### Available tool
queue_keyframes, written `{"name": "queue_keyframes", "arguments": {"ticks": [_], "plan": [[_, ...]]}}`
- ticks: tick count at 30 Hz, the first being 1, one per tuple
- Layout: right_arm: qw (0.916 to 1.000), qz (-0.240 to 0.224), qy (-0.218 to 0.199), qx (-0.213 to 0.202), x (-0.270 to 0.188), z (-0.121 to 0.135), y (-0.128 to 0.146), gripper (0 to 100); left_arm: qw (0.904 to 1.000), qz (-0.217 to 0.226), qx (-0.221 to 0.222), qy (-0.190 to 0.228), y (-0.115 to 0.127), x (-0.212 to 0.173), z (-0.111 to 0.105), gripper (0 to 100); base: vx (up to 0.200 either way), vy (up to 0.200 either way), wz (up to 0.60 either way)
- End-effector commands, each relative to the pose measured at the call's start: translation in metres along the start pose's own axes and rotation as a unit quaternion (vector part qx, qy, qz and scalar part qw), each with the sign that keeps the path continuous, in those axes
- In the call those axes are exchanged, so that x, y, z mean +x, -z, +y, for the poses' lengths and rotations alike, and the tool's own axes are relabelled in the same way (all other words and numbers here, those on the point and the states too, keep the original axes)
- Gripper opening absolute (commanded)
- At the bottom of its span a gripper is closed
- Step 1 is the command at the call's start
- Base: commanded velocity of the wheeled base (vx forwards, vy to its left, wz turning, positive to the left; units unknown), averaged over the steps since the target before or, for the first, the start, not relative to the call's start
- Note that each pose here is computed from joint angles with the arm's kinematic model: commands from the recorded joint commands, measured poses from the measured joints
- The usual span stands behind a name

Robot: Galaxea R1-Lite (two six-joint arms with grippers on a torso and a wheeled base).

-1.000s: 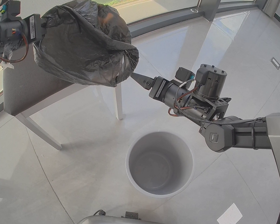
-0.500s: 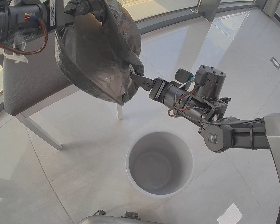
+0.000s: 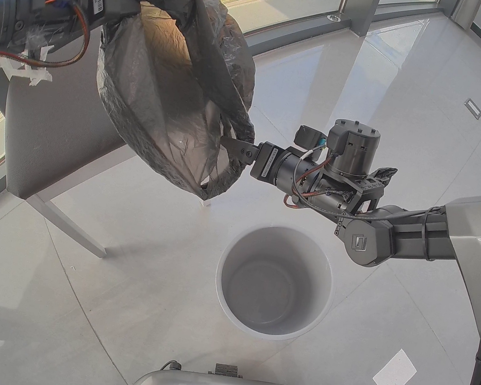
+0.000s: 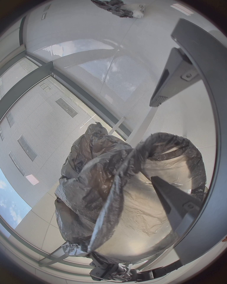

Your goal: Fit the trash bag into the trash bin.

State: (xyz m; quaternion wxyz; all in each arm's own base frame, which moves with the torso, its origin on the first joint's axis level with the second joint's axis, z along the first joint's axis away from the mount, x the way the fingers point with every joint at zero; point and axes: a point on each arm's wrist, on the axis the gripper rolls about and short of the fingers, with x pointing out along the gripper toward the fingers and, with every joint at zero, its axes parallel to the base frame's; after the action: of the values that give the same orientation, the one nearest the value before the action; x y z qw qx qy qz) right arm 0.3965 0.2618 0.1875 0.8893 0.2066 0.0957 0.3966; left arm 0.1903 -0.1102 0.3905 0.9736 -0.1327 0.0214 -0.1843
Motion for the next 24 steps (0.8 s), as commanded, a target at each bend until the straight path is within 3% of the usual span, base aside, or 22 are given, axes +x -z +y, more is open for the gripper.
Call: {"name": "queue_keyframes", "arguments": {"ticks": [1, 3, 4, 24], "plan": [[1.0, 0.003, -0.002, 0.0, 0.0033, -0.0006, 0.0055, 100, 0.9999, -0.004, -0.006, 0.007, -0.0031, 0.0019, -0.0039, 0, 0.0, 0.0, 0.0], [1.0, 0.002, -0.003, -0.002, 0.0047, -0.0019, 0.0074, 100, 0.9999, -0.004, -0.006, 0.007, -0.0032, 0.0028, -0.0041, 0, 0.0, 0.0, 0.0], [1.0, 0.001, -0.003, -0.004, 0.0052, -0.0024, 0.0081, 0, 0.9999, -0.005, -0.006, 0.008, -0.0033, 0.0027, -0.0041, 0, 0.0, 0.0, 0.0], [0.9999, -0.006, -0.007, -0.008, -0.0005, 0.0047, -0.001, 0, 0.9999, 0.002, -0.007, 0.011, 0.0, 0.0047, -0.0061, 0, 0.0, 0.0, 0.0]]}}
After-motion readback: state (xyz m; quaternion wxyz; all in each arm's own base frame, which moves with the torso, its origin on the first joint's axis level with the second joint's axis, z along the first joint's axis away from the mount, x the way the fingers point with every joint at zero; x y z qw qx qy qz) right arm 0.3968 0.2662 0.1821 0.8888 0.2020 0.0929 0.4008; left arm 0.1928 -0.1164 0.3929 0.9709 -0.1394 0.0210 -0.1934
